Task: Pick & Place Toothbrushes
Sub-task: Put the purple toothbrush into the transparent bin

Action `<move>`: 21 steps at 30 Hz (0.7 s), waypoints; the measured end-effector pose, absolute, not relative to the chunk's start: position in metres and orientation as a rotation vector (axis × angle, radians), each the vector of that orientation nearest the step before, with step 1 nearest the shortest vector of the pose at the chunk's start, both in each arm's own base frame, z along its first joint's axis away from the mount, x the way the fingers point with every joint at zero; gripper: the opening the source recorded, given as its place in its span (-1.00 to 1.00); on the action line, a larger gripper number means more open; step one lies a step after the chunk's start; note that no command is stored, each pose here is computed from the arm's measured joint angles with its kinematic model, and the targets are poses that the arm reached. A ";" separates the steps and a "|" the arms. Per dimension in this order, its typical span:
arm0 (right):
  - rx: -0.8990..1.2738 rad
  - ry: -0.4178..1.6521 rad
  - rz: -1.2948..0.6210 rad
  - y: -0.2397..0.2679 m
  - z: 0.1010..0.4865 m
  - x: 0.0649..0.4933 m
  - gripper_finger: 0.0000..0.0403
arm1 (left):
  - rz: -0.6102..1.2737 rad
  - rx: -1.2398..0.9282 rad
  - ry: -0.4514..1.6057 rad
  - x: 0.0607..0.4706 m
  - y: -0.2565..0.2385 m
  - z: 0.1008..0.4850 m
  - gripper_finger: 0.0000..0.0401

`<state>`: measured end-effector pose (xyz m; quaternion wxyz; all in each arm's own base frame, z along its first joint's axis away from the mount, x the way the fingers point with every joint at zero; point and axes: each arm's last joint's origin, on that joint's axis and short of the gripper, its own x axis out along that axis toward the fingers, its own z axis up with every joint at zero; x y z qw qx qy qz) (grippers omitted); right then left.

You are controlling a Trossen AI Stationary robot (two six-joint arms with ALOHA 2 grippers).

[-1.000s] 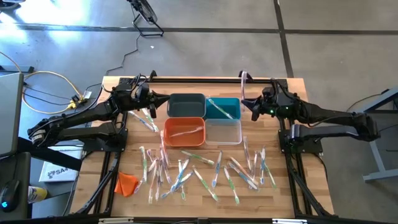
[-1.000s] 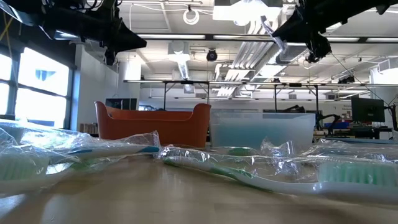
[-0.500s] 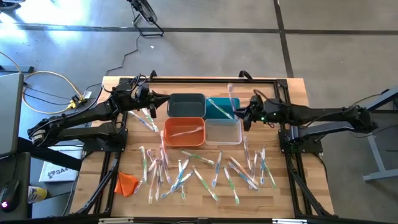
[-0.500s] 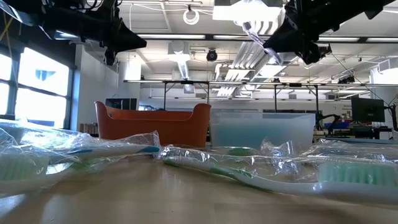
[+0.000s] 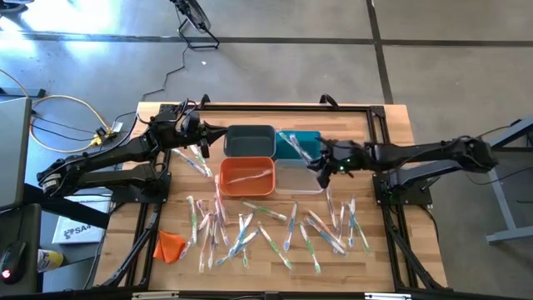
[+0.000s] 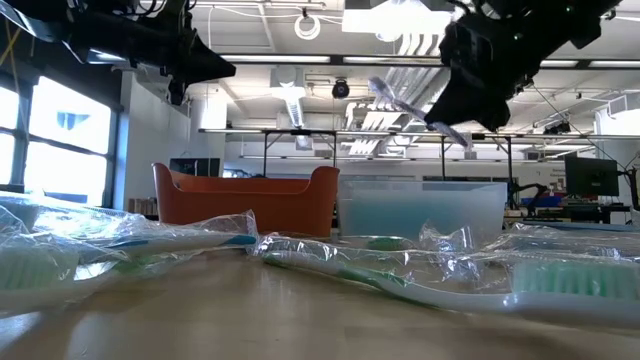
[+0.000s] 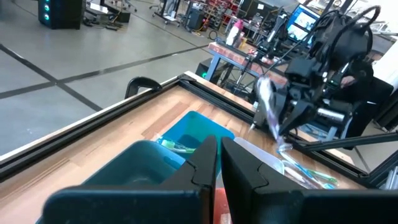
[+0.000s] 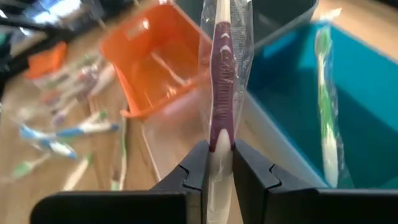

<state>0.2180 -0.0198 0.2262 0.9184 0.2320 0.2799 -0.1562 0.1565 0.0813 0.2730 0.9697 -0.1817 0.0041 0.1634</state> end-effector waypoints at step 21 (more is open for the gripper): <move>0.336 0.777 -0.253 -0.020 0.185 0.241 -0.79 | 0.330 -0.370 0.016 0.156 0.081 0.272 -0.91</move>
